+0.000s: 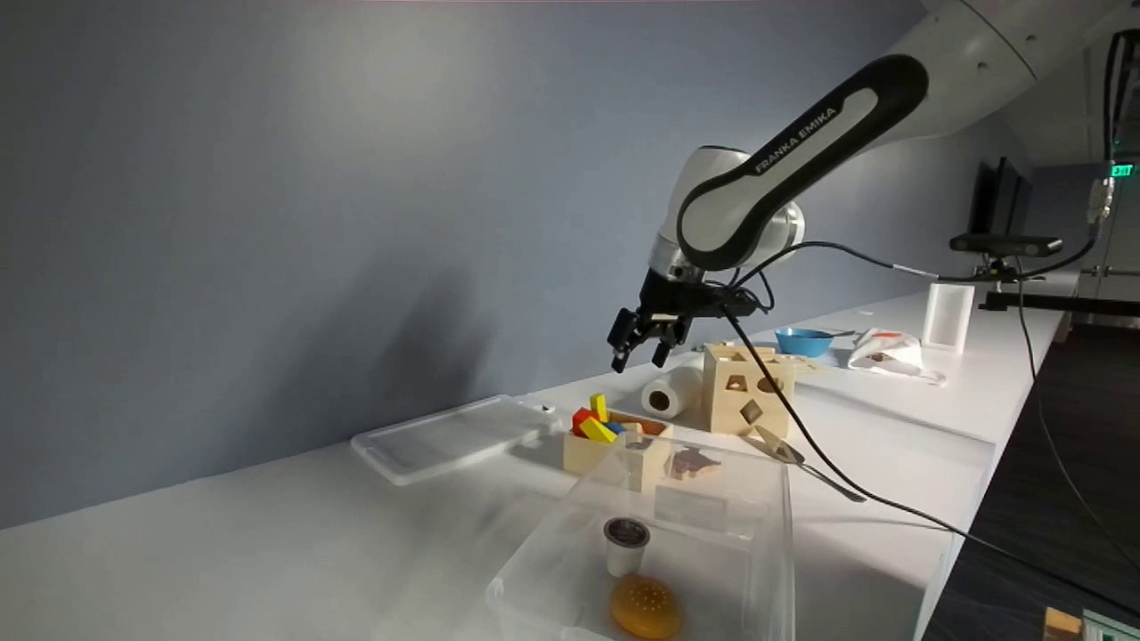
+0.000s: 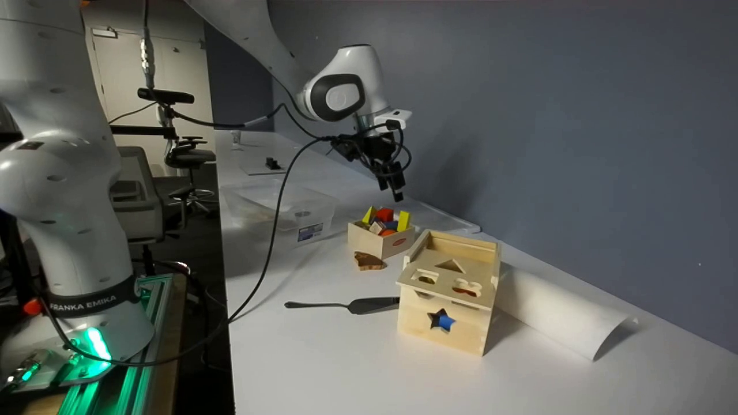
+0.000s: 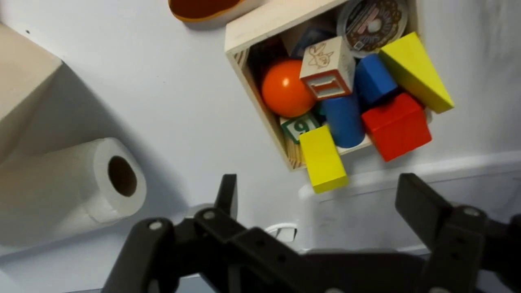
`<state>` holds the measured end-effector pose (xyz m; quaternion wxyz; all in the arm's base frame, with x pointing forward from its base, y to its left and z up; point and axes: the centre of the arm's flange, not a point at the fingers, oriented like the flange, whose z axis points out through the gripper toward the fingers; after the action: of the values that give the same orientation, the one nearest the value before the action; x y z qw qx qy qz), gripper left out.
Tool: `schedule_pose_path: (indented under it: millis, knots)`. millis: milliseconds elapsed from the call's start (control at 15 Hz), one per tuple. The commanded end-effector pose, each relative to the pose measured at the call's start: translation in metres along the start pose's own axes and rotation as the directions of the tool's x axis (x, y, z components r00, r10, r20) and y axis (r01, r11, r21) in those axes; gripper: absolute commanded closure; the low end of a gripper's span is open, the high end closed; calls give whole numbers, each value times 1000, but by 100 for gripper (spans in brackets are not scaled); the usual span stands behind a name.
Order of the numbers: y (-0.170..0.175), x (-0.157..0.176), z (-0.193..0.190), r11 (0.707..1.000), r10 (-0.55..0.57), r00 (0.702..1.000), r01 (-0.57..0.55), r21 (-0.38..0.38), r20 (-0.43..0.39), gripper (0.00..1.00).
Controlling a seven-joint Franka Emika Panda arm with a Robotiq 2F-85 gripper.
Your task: Put the yellow objects inside the wooden box
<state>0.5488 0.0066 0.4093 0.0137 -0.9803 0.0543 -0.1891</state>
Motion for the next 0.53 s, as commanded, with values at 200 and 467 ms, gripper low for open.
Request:
schedule_pose_path:
  millis: [200,467]
  knots:
    - [-9,-5,27,945,-315,946,320,72,-73,0]
    - [-16,-2,45,925,-357,926,368,93,-121,0]
